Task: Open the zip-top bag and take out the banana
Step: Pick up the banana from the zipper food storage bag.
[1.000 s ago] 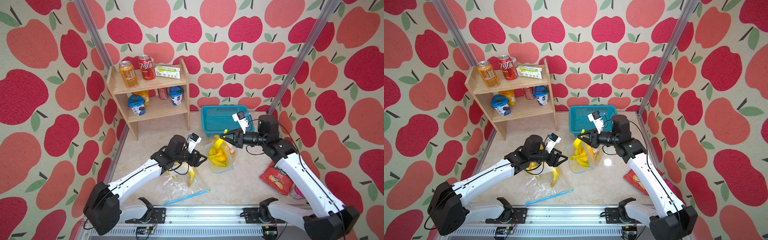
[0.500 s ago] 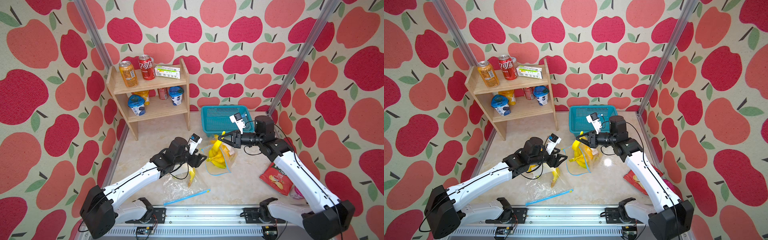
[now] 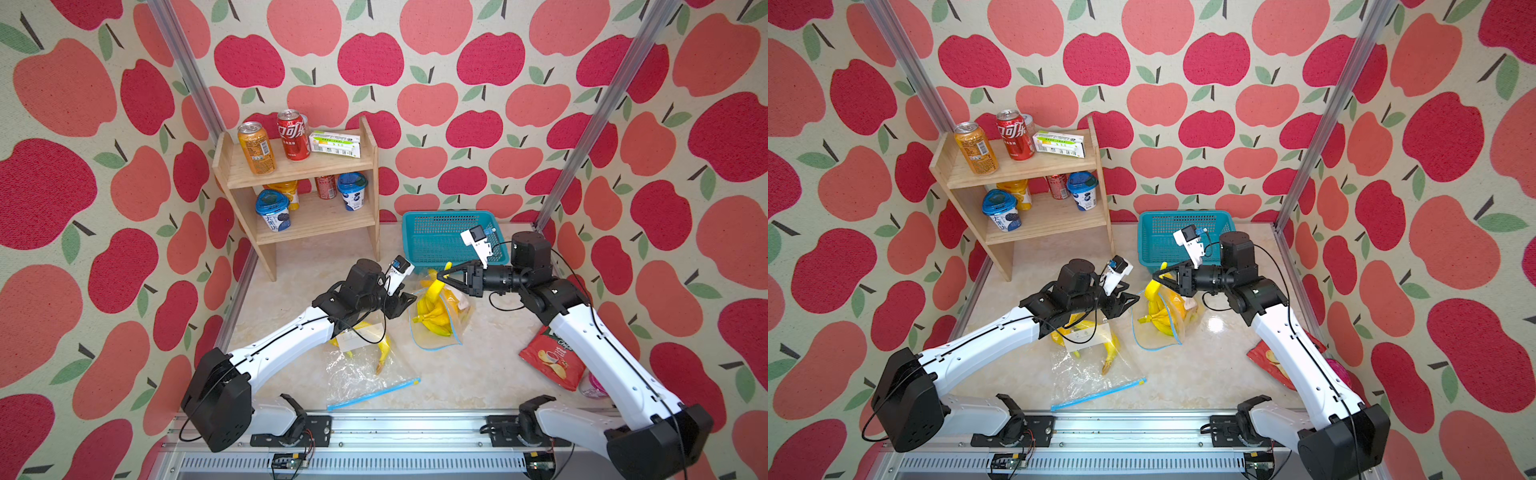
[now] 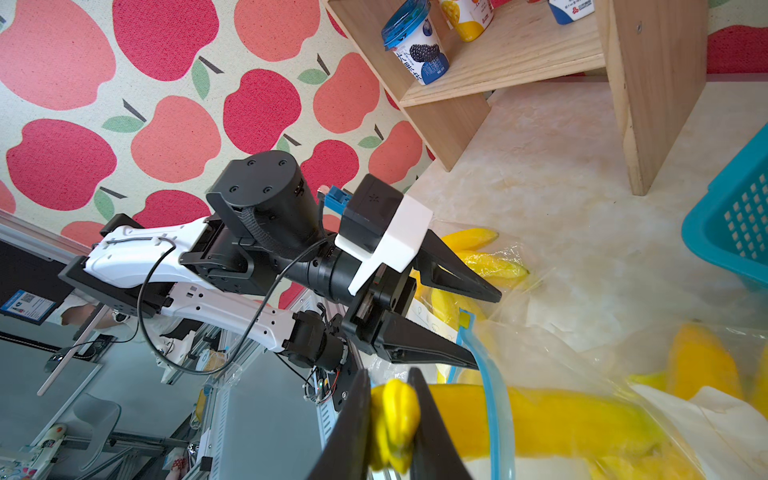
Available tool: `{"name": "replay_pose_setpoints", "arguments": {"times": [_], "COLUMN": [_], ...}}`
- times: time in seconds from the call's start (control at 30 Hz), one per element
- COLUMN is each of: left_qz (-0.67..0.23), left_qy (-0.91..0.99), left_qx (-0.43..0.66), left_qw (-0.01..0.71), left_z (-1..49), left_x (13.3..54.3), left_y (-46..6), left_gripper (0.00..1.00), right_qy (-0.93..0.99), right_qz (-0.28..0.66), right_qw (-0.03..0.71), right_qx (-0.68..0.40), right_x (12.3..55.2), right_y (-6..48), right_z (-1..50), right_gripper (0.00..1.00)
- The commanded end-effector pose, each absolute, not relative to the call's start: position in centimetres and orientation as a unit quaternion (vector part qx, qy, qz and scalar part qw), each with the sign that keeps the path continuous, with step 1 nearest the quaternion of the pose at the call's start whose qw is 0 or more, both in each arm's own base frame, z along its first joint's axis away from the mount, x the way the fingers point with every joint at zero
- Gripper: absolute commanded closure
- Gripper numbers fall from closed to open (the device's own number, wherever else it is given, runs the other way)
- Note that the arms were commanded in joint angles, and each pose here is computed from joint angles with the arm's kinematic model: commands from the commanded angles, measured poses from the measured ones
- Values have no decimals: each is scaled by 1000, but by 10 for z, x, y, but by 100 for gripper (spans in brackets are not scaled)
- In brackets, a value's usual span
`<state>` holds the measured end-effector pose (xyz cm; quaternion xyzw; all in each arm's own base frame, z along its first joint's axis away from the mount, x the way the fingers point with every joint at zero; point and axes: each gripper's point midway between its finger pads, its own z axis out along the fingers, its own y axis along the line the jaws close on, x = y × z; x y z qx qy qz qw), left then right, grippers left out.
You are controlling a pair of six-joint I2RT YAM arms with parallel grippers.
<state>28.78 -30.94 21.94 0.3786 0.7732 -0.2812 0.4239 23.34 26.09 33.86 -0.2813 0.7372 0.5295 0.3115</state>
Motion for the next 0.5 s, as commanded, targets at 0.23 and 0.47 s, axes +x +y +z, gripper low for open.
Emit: {"name": "replay_pose_setpoints", "arguments": {"times": [0.23,0.47], "left_qz": [-308,-316], "left_qy": [759,768], "left_qx": [401,400], "left_qw": [410,389], "left_z": [227,215], "left_x": [289,286], "left_y": [-319,-321], "left_gripper": [74,68], "right_qy": [735,735], "right_qz": [523,518], "right_qw": [320,326], "right_qx": [-290,-292], "right_x": [231,229], "right_y": [258,255], "right_z": [342,346], "right_gripper": [82,81]}}
